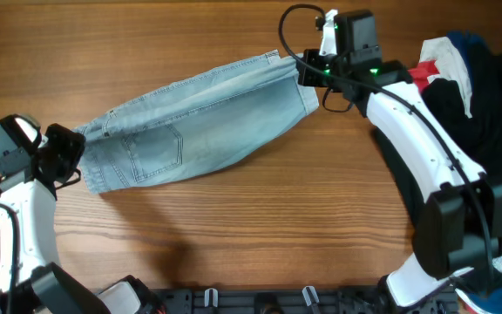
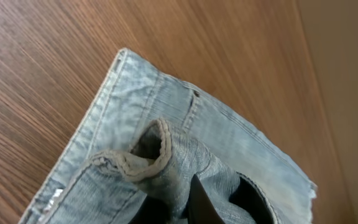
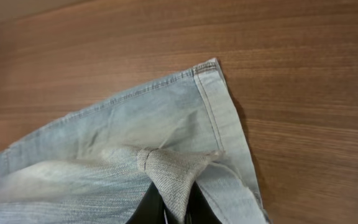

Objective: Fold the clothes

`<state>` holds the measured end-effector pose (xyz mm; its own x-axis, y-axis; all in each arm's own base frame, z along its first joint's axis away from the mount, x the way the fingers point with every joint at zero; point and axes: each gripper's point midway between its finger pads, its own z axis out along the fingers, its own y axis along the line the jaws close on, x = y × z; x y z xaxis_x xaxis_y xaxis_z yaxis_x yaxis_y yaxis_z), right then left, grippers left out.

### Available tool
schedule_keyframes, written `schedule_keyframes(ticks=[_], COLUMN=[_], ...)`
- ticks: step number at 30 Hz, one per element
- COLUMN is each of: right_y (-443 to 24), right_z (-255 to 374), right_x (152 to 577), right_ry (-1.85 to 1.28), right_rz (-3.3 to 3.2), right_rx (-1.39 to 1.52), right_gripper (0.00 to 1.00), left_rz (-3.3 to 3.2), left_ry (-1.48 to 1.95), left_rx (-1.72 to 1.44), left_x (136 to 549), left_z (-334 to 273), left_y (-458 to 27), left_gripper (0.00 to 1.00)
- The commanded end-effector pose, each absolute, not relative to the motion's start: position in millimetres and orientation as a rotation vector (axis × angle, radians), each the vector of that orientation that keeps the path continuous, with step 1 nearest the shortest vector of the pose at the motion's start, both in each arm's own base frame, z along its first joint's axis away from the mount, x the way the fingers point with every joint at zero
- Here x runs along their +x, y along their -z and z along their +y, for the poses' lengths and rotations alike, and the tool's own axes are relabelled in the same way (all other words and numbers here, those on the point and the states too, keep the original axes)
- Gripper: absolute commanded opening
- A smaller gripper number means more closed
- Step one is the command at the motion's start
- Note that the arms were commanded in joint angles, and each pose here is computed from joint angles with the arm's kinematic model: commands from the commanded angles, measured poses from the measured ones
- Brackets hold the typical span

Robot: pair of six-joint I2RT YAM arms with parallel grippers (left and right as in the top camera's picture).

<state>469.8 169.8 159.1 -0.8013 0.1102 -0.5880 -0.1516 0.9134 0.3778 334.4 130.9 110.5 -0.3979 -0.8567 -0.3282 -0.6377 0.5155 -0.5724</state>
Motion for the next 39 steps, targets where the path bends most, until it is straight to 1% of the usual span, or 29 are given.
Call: schedule_keyframes(ticks=[1,4,6,11,12,13,14,15,16,17,20,23,25,28,31,33,37,39], right_y=[-149,-145,-140,-130,-132,-139,-145,-154,-162,-166,-156,-123,-104,-85,-72,-64,-44,-32], right_z=[166,168,169,173,175,180,185,192,199,201,195,166,148,136,135,147,155,157], right_x=[488,495,498,502,506,512,517,520,522,524,518,504,488,463,438,425,409,408], right_ry=[-0.489,-0.491,-0.491,-0.497,-0.51,-0.53,-0.554,-0.591,-0.637,-0.657,-0.641,-0.463,-0.345,-0.278,-0.297,-0.398,-0.489,-0.496], right_rz=[2.424,2.407,2.407,2.407,2.386,2.344,2.306,2.265,2.224,2.205,2.261,2.419,2.525,2.655,2.766,2.817,2.88,2.899], right_rx=[-0.023,-0.024,-0.024,-0.032,-0.04,-0.059,-0.081,-0.118,-0.157,-0.167,-0.142,-0.047,-0.002,0.026,0.058,0.025,0.022,0.023], right_gripper=[0.04,0.04,0.04,0.05,0.13,0.38,0.6,0.84,0.96,1.0,0.99,0.99,1.0,1.0,0.99,1.0,1.0,1.0], left_rz=[2.113,2.087,2.079,2.078,2.076,2.073,2.071,2.072,2.076,2.087,2.145,2.219,2.262,2.335,2.413,2.44,2.444,2.451], left_ry=[0.36,0.323,0.311,0.31,0.31,0.309,0.31,0.31,0.311,0.312,0.318,0.377,0.447,0.487,0.485,0.486,0.466,0.386], left_rx=[-1.222,-1.215,-1.214,-1.212,-1.211,-1.208,-1.207,-1.205,-1.209,-1.217,-1.26,-1.302,-1.32,-1.348,-1.335,-1.341,-1.348,-1.369], left_x=[341,344,345,346,347,349,351,353,354,354,346,333,327,313,300,294,293,287], left_z=[153,160,163,163,164,165,166,167,168,168,163,147,134,120,113,109,111,119], left_y=[-117,-121,-121,-121,-120,-119,-117,-115,-111,-106,-90,-79,-75,-67,-61,-59,-58,-55], left_gripper=[0.05,0.06,0.08,0.08,0.11,0.23,0.66,0.98,1.0,1.0,1.0,1.0,1.0,1.0,1.0,1.0,1.0,1.0])
